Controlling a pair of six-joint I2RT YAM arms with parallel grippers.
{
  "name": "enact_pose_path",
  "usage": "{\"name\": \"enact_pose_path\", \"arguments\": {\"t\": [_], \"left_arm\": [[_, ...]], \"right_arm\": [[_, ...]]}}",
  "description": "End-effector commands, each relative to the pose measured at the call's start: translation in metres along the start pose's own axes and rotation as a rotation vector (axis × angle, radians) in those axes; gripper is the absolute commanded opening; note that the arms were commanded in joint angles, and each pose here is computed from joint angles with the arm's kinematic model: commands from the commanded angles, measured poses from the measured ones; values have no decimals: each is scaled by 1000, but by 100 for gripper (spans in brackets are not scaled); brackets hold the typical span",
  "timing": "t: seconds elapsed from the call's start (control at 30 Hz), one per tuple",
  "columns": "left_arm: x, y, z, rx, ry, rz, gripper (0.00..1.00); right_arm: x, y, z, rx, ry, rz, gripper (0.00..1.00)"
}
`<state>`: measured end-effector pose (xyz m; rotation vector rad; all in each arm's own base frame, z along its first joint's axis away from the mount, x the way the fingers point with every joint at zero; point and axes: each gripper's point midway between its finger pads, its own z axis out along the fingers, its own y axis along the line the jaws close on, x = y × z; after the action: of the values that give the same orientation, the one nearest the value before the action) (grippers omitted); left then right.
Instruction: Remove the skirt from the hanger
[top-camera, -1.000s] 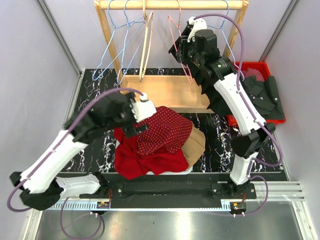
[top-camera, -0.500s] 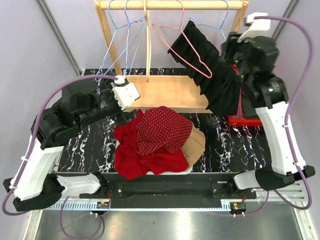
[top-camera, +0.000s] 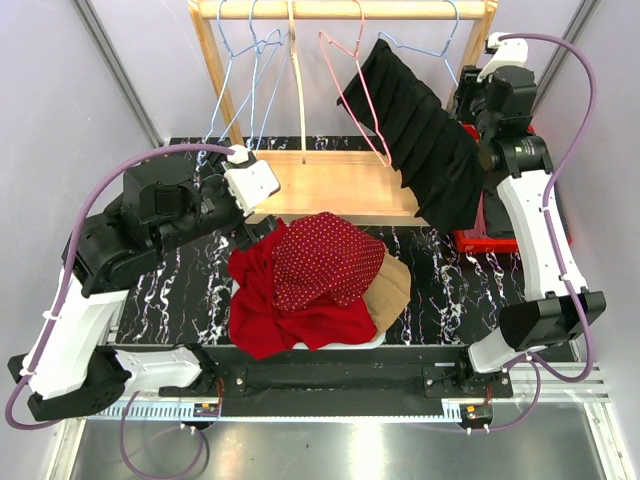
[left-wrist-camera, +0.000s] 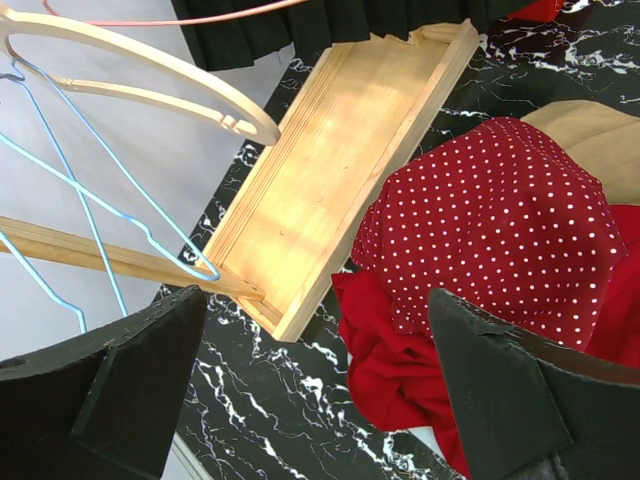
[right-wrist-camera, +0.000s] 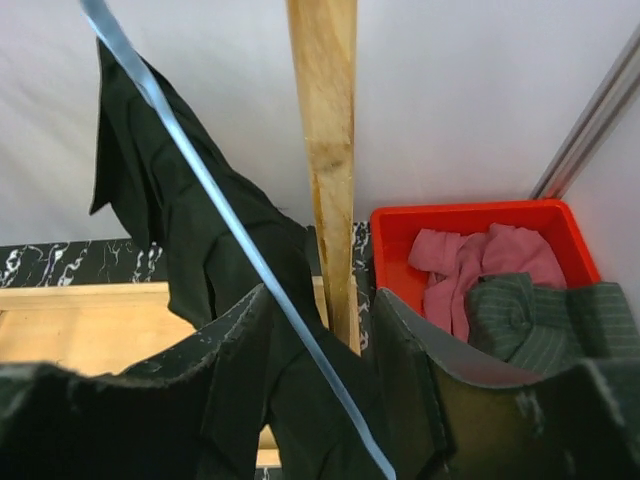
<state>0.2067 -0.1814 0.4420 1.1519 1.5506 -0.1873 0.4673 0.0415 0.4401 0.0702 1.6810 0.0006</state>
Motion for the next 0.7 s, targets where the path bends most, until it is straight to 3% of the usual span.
{"name": "enact_pose_path", "arguments": {"t": [0.0,0.2,0.33,0.67], "left_arm": [[-25,11,-15,-40,-103,-17,99],[-23,12,-14,-46,-99,-27,99],[-23,12,-14,-46,-101,-31,99],[-19,13,-13,-53,-91,-31,99]], "right_arm": [[-23,10,1,-106,-119,41,53],[-15,28,2,-217,-96,103,50],[-4,50,3,-329,-54,170,37],[2,69,15,-414,-25,241,26]]}}
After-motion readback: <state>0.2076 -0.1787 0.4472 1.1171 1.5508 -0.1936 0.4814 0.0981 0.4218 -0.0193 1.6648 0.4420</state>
